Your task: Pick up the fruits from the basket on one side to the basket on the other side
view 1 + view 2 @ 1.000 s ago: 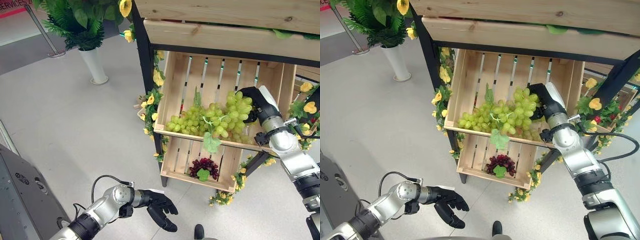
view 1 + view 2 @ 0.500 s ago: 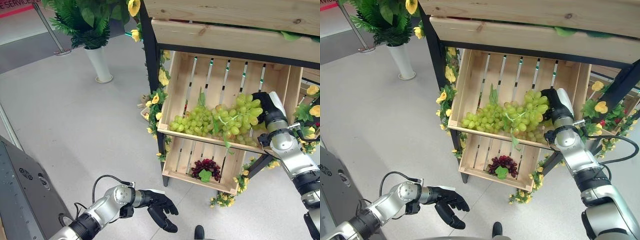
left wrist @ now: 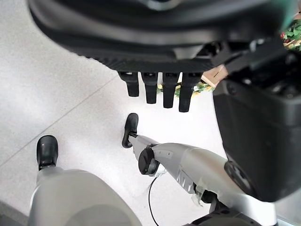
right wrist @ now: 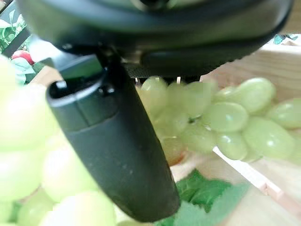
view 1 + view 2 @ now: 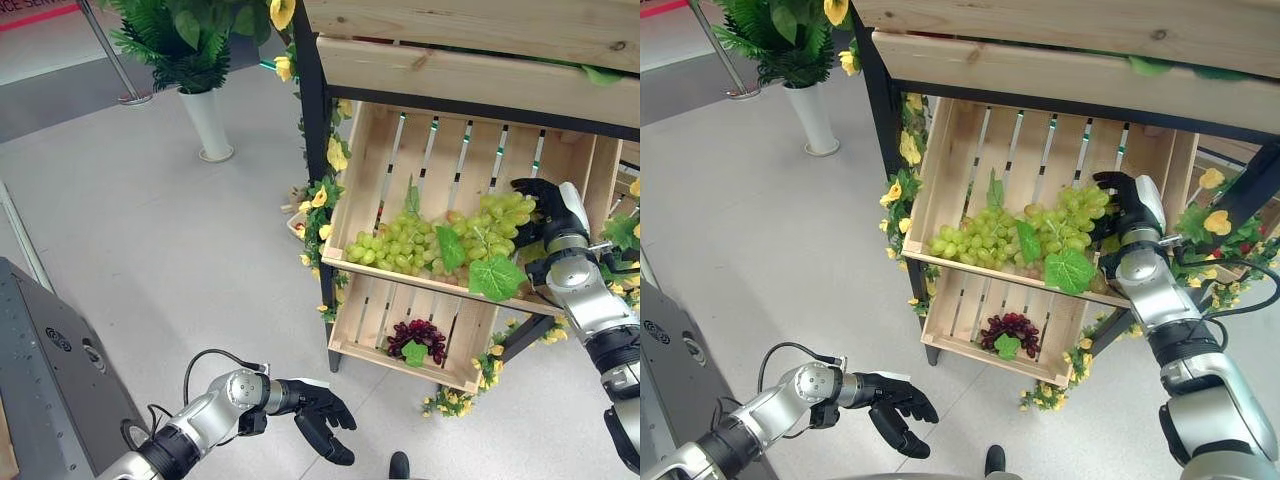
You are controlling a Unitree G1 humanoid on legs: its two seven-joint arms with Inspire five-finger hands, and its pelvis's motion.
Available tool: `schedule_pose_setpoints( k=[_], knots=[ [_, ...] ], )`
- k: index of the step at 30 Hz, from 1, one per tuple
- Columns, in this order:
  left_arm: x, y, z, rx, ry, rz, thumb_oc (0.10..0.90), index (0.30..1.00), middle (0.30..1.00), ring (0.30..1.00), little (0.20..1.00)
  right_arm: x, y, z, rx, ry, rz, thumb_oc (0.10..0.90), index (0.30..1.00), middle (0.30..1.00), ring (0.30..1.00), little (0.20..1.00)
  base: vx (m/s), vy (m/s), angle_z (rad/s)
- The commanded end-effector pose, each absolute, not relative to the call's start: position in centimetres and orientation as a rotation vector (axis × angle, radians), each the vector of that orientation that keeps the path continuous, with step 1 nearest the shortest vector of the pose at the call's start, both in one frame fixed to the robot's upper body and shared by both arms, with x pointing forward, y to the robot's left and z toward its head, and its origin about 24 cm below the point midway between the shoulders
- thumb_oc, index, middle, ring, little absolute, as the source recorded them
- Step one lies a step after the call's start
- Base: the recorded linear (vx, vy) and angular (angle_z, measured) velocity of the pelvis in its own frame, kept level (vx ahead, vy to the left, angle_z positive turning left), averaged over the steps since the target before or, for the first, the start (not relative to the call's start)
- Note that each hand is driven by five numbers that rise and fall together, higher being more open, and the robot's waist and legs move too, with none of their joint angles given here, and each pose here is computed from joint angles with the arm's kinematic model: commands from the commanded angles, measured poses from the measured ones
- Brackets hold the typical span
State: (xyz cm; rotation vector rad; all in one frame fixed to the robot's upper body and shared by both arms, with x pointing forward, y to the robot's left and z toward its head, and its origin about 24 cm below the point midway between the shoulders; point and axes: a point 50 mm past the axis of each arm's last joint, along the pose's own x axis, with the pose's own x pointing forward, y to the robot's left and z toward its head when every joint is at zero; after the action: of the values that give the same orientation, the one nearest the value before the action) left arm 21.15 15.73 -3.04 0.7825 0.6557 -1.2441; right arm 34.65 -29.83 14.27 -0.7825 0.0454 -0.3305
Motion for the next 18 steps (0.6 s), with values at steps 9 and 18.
schedule_pose_setpoints(
  k=[9,18],
  knots=[
    [24.2,15.2,0.6,0.883,0.471,-1.285,0.800,0.900,0.900,0.900,0.900,35.6,-31.0,23.8,-1.102,-0.075,-0.337,0.800,0.900,0.900,0.900,0.900,0.00,0.000,0.00],
    [23.6,16.9,0.7,0.908,0.491,-1.255,0.800,0.900,0.900,0.900,0.900,34.6,-28.8,28.1,-1.856,0.010,-0.045,0.800,0.900,0.900,0.900,0.900,0.00,0.000,0.00]
  ],
)
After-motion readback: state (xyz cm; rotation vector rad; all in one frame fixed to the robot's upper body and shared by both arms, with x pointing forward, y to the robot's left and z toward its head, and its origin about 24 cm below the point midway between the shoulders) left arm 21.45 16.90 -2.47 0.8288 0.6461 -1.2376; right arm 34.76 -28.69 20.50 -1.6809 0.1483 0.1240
